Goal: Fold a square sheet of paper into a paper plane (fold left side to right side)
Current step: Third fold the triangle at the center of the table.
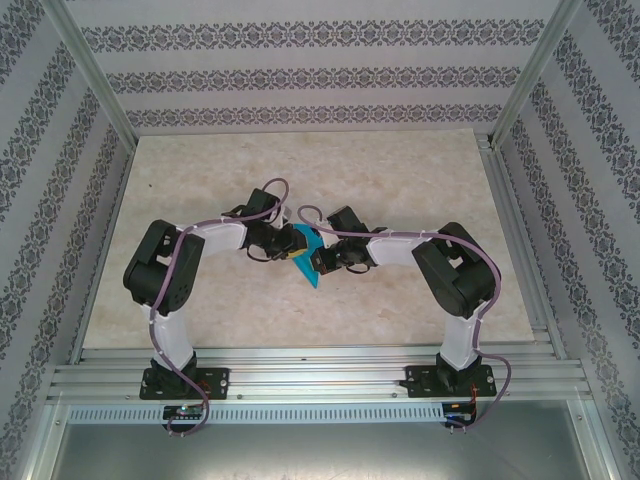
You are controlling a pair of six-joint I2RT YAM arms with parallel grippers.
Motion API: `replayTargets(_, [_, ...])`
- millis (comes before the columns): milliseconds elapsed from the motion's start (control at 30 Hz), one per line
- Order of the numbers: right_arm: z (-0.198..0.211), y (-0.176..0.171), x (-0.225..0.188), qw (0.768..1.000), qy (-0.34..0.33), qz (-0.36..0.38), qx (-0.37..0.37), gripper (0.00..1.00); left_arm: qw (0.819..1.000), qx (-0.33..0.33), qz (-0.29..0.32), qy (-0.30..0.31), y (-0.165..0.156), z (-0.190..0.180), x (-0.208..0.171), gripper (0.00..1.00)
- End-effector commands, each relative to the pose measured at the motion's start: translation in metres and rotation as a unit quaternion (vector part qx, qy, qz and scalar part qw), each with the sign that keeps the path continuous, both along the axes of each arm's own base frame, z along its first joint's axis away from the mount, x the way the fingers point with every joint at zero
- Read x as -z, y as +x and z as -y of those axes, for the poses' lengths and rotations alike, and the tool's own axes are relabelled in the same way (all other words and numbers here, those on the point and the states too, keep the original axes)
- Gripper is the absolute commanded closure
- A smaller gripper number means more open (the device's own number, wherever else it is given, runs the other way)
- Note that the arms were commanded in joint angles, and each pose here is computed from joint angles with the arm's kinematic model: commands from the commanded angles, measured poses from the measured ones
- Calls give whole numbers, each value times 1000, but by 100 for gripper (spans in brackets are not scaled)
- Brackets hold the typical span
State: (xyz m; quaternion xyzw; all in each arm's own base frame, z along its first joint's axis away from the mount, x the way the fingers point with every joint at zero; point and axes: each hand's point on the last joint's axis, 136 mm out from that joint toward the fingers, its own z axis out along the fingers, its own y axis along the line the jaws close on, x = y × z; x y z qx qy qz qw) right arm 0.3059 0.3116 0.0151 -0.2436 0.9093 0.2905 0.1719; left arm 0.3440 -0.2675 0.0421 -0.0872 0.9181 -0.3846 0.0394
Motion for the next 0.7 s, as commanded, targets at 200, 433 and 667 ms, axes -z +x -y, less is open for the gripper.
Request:
replayTargets(200, [7,-18,26,998,-41,-35,-14,96,1000,2,10,25,4,-1,5,77])
replayTargets(433, [4,-13,20,999,-35,-30,-14,92,999,9,5,41,-3,-7,10,76])
replayTargets(667, [1,-8,14,999,-28,-26,-12,90,999,10,2,54,-5,-11,16,77])
